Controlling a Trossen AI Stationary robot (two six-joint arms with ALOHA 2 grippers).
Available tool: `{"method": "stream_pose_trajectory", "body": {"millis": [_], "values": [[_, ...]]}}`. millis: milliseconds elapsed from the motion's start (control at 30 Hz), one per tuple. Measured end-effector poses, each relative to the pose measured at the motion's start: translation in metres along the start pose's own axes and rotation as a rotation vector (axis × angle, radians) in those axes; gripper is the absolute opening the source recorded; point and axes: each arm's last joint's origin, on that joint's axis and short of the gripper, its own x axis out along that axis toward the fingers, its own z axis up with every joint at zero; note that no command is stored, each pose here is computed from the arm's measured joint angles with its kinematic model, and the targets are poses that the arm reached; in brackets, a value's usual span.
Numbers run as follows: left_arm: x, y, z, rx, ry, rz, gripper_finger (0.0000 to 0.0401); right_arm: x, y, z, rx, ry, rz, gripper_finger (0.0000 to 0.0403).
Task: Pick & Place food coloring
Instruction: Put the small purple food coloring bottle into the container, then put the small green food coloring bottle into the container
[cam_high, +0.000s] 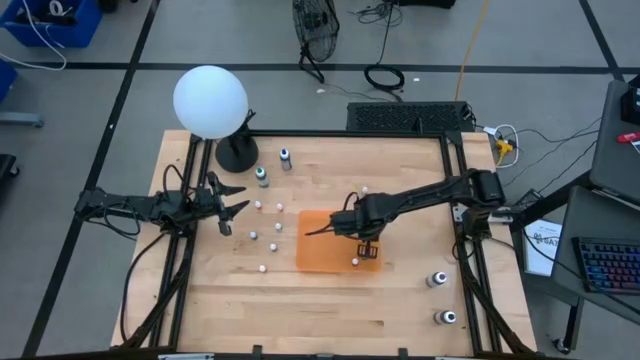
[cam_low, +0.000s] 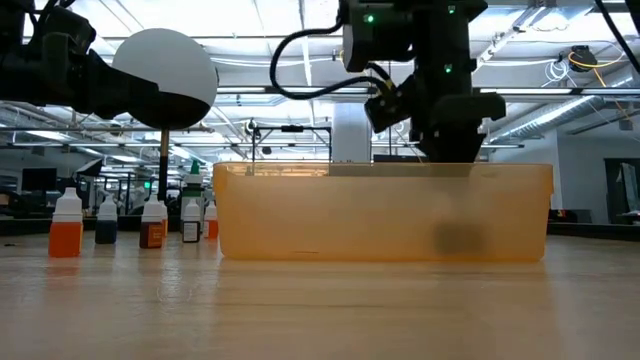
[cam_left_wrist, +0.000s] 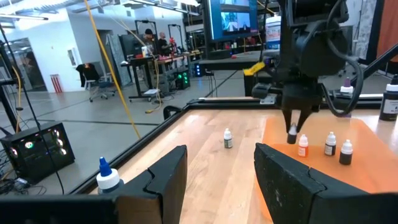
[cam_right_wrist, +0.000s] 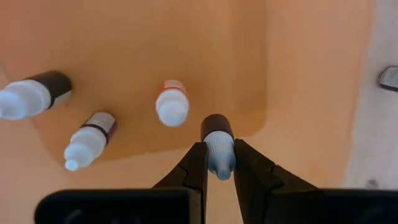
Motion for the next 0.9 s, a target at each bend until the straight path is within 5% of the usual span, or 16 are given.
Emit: {"method": "stream_pose_trajectory", "body": {"millis": [267, 600, 900], "values": [[0.0, 0.0, 0.0, 0.0, 0.0, 0.0, 0.0186, 0.01, 0.0, 0.005, -0.023, 0.02, 0.031, 0.0039], [0.0, 0.0, 0.0, 0.0, 0.0, 0.0, 0.0186, 0.008, 0.0, 0.004, 0.033, 0.021, 0.028, 0.0149], [0.0, 0.0, 0.0, 0.0, 0.0, 0.0, 0.0186, -0.017, -0.008, 0.003, 0.047, 0.094, 0.009, 0.0158]]}}
